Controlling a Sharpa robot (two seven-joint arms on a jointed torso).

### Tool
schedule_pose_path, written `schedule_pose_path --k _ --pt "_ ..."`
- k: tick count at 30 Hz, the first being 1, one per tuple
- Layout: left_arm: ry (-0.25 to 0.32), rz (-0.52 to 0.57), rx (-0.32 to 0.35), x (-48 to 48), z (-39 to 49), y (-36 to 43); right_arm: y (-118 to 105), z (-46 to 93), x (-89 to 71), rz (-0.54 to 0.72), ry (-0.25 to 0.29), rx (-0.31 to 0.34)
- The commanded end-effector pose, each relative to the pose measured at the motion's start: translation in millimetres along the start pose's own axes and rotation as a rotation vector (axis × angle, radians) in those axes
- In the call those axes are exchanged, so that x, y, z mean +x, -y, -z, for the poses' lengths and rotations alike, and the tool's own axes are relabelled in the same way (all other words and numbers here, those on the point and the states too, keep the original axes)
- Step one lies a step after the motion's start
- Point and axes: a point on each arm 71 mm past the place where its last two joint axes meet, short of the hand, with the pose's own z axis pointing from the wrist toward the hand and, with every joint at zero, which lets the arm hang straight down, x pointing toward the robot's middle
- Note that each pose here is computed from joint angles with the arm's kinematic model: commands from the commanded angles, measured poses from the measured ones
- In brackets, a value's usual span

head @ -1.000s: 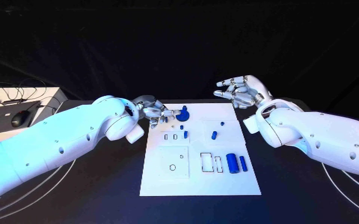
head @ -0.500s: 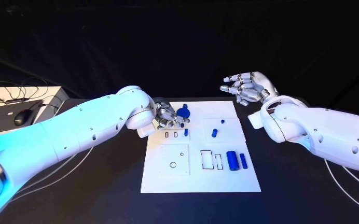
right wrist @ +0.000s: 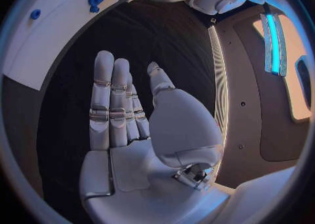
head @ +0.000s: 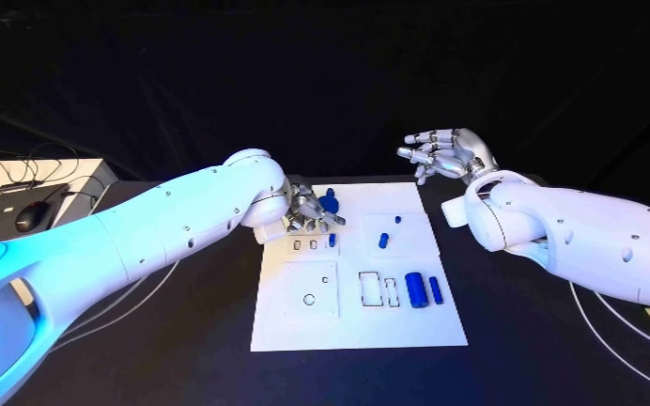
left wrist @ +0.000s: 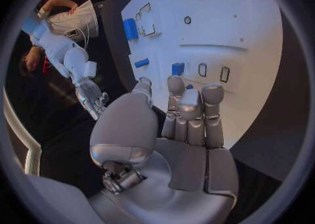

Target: Assemble the parts on the task board

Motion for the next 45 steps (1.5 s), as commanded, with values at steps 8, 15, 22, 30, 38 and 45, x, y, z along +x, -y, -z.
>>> schedule_pose_path --k 8,15,22,30,38,45 --pt "-0.023 -0.047 -0.028 0.6 -8.2 1.1 0.2 -2.6 1.0 -0.043 0.012 0.01" --pt "-0.02 -0.047 -0.029 -0.1 -10.8 1.4 -0.3 -2.9 2.8 -0.042 0.007 0.011" --pt "-0.031 -0.051 -0.027 0.6 -14.6 2.5 -0.9 -3.4 4.8 -0.041 0.002 0.009" --pt "-0.034 -0.045 -0.033 4.0 -20.1 1.2 -1.1 -3.5 4.9 -0.037 0.007 0.009" --pt "-0.055 -0.056 -0.038 9.0 -24.1 0.8 -1.6 -4.0 7.1 -0.039 0.004 0.01" --pt "-0.052 -0.053 -0.04 10.7 -26.1 -0.1 -1.9 -4.2 8.0 -0.038 0.002 0.01"
